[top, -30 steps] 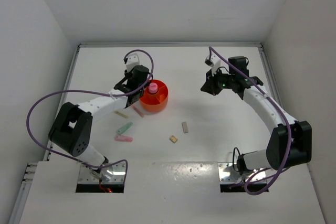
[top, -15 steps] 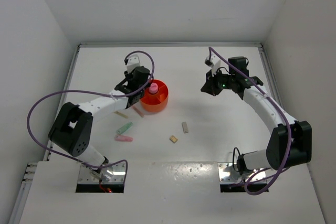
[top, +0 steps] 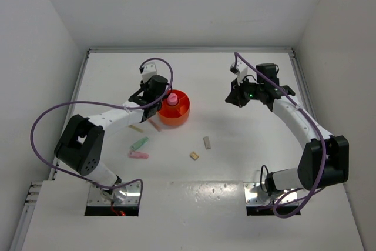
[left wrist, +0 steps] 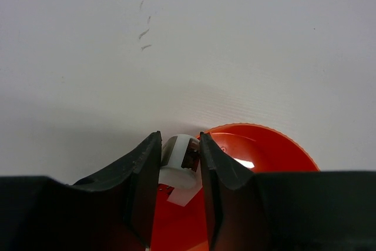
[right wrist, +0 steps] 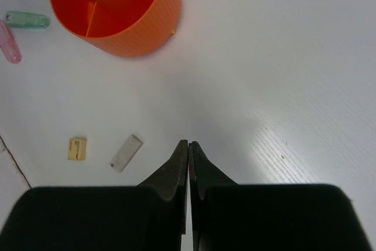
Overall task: Sort the stationery into containers
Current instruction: Place the stapler in the storage box.
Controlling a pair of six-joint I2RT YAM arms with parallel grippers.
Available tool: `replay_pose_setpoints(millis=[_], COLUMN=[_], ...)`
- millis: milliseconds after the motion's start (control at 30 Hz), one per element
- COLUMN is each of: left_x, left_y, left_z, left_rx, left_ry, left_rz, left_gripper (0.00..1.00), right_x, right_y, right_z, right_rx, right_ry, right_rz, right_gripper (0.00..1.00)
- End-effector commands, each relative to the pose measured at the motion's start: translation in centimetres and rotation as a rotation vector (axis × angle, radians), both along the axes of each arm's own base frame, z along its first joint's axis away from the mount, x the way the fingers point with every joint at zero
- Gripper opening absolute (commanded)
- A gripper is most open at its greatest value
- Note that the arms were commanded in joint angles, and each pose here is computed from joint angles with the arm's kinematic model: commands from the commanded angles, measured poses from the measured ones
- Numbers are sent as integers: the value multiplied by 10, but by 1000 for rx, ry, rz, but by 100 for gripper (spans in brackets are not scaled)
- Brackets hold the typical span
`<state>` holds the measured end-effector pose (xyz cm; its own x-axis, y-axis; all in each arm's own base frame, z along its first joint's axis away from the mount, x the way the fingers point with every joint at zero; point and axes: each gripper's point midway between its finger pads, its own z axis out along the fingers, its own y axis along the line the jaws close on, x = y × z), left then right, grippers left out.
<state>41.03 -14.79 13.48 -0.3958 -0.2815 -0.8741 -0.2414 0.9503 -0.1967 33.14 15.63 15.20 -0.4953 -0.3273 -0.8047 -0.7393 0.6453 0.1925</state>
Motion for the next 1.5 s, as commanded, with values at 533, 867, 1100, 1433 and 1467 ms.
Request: replay_pose_setpoints(millis=[533,867,1100,1433,1467], left_x=[-3,-5,-5,-9,-9], left_y=[-10,-9,-9,-11,-11], left_z=[14,14,23,28,28], left_rx=[-38,-38,-47,-85,-85], left_ry=[-36,-36,-52,-58,-58], left_rz=[-24,-24,-24,-29,-29], left_gripper=[16,16,17,18,18], right_x=[3,3,3,3,3], right_y=[2,2,2,2,2], right_z=[5,5,5,5,5], right_rx=[15,15,15,15,15], right_ry=[-30,-30,-30,-30,-30], right_rz=[23,23,23,23,23], right_gripper=[0,0,0,0,0])
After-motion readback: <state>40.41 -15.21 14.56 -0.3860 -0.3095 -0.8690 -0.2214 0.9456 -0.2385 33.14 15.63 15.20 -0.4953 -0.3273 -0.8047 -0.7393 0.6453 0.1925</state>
